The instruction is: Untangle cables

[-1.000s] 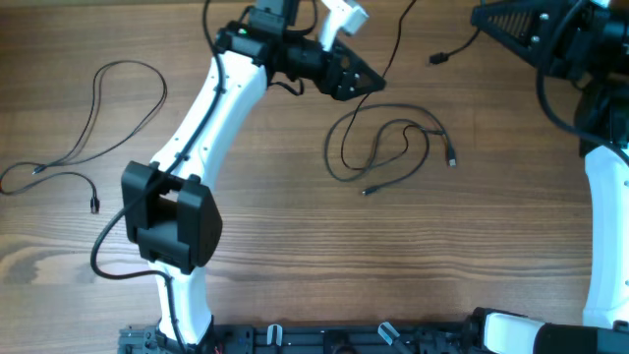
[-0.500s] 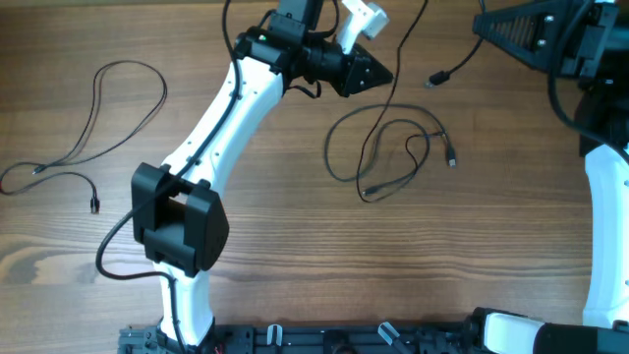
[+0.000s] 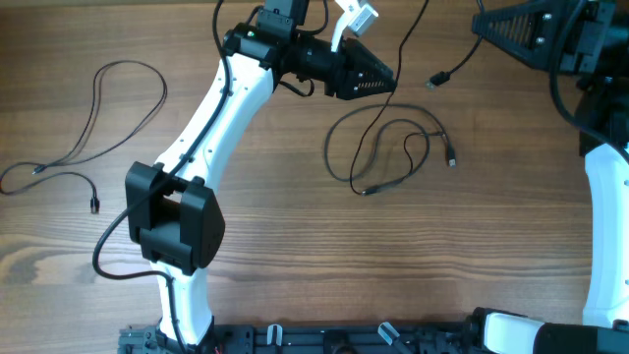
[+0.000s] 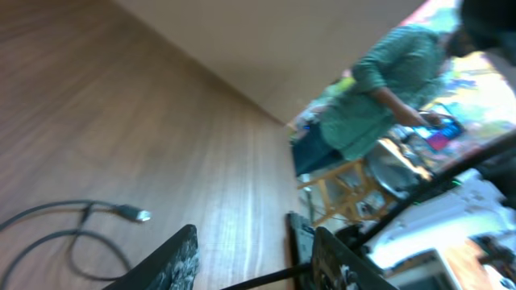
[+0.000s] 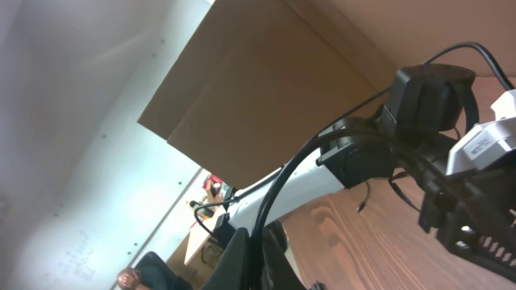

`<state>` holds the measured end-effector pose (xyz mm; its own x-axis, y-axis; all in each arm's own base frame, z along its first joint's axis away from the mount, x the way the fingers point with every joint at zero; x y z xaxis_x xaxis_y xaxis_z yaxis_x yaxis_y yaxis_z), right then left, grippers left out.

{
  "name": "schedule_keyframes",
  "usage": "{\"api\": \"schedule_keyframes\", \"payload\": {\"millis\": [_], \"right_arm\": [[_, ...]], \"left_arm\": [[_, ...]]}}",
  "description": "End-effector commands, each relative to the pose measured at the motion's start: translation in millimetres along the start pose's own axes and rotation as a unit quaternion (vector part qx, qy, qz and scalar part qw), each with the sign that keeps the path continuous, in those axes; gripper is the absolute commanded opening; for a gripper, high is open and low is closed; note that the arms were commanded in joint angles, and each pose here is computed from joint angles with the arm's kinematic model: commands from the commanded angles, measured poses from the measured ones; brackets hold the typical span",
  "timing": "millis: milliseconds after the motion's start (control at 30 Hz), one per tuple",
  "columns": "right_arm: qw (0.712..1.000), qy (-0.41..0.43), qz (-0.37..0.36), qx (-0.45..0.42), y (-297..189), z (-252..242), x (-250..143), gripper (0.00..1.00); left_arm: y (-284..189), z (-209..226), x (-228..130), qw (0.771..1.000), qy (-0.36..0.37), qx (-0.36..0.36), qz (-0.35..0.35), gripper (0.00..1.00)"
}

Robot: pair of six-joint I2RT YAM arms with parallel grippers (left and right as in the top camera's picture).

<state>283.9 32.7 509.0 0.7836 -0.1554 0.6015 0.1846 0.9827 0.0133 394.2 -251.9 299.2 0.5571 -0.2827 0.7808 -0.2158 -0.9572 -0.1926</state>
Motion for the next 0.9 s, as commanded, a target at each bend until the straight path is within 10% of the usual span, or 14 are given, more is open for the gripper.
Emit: {"api": "schedule_keyframes", "payload": {"millis": [0,600,767,867], "right_arm": [[1.000,-0.001,-0.019,0.005,-0.7,-3.8,6.7,0.04],[0.999,0.034,-0.017,0.022,12.3,-10.8,9.4,0.04],[0.999,0.035,-0.005,0.029,19.6,-9.4,7.0,0.04],[0.999,0.035,-0.005,0.029,19.5,-9.4,7.0,0.04]], "left_arm": [[-2.2,-19.6,5.1,0.996,0.021,-0.090,-0.018,0.48],[31.2,-19.8,3.2,0.997,0.071,-0.037,0.013,0.54],[50.1,-16.5,1.5,0.996,0.085,0.021,0.035,0.34],[51.4,-15.2,1.2,0.996,0.077,0.033,0.038,0.04]]}}
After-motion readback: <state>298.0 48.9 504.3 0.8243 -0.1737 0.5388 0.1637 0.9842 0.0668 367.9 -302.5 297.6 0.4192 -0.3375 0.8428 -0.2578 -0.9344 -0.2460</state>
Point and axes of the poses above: each gripper's point midway between its finger pads, its own y axis out along the fingers, its own z axis along the line the jaws close on, x = y × z, the point moved 9 cm from there along -y, back along the fingers, and after that the axes turned 2 degrees about y, right-handed, at the moved point
